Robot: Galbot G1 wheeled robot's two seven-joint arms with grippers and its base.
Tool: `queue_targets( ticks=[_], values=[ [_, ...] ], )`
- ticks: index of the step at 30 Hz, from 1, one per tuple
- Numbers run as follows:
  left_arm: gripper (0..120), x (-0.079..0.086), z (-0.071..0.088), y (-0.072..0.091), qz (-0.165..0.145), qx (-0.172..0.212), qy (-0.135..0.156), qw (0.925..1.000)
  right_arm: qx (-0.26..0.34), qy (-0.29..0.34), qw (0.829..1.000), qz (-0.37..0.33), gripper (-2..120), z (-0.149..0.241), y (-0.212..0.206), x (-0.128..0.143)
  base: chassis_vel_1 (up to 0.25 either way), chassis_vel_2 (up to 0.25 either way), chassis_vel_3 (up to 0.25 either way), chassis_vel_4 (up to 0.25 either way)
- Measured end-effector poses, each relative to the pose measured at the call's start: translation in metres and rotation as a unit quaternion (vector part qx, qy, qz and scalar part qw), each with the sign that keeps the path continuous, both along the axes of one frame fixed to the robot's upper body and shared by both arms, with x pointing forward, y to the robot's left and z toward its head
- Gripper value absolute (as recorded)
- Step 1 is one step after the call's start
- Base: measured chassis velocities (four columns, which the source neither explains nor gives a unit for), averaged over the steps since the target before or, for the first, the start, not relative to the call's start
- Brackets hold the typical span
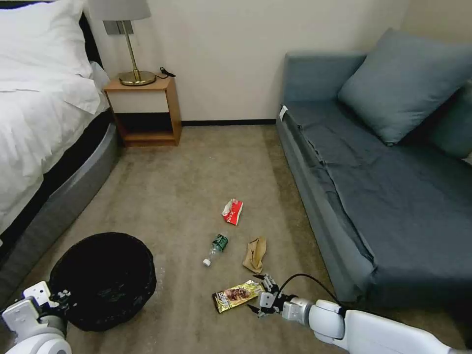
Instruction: Pick up the trash bin, then pick up the garbage on the floor and place it into the trash bin.
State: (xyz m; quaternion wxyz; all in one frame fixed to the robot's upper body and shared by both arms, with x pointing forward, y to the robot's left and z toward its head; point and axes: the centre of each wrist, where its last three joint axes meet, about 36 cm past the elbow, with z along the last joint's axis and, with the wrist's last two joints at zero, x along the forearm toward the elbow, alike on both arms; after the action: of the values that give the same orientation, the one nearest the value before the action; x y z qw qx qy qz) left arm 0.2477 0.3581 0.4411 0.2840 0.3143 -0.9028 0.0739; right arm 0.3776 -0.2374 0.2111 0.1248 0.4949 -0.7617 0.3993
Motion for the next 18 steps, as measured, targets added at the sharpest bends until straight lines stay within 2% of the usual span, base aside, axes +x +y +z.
queue_targets(
  ticks=[18],
  values=[
    [2, -0.005, 0.004, -0.005, 0.002, -0.002, -0.005, 1.0, -0.027, -0.001, 1.0, -0.005, 100, -0.031, -0.013, 0.009, 0.0, 0.0, 0.0, 0.0]
  ],
)
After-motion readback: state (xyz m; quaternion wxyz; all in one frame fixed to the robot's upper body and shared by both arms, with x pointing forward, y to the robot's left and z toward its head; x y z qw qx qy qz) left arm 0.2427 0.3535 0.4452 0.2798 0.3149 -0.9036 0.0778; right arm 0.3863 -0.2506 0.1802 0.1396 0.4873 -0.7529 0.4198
